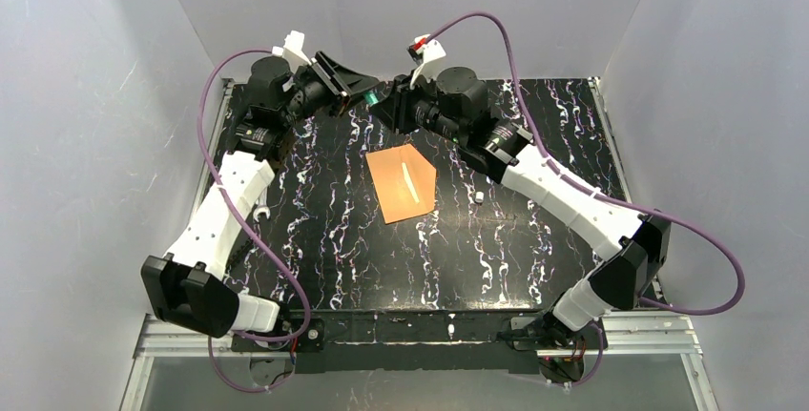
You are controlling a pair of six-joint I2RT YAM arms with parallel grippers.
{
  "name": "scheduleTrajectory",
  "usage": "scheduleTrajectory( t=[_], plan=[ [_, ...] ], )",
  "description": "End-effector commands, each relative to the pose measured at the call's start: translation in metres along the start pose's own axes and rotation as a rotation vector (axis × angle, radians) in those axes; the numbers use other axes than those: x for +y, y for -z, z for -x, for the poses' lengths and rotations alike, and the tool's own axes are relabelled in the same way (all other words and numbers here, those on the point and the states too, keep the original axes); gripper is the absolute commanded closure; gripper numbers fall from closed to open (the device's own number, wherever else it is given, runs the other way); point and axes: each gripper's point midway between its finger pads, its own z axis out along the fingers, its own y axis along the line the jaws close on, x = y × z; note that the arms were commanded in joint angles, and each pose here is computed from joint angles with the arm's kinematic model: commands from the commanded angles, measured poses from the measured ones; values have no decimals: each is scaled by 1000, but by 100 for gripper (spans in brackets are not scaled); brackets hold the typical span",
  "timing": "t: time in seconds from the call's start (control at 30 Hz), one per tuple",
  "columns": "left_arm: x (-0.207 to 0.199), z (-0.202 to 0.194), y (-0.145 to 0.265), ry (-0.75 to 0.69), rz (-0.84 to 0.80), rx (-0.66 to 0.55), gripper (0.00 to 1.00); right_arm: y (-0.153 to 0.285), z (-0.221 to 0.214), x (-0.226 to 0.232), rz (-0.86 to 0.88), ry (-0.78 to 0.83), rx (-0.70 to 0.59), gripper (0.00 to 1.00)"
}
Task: Place the letter into the envelope and seal it
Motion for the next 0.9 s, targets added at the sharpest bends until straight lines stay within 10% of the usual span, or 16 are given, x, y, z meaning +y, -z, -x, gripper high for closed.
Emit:
scheduleTrajectory(
  t=[0.0, 0.17, 0.87],
  plan=[
    [-27, 3, 3, -42, -101, 22, 68, 13, 24, 16, 68, 6, -71, 99],
    [-33, -6, 5, -99, -151, 78, 100, 17, 30, 19, 80, -27, -85, 99],
    [-145, -33, 93, -794, -774, 191, 100, 137, 128, 69, 1052, -536, -356, 99]
  ],
)
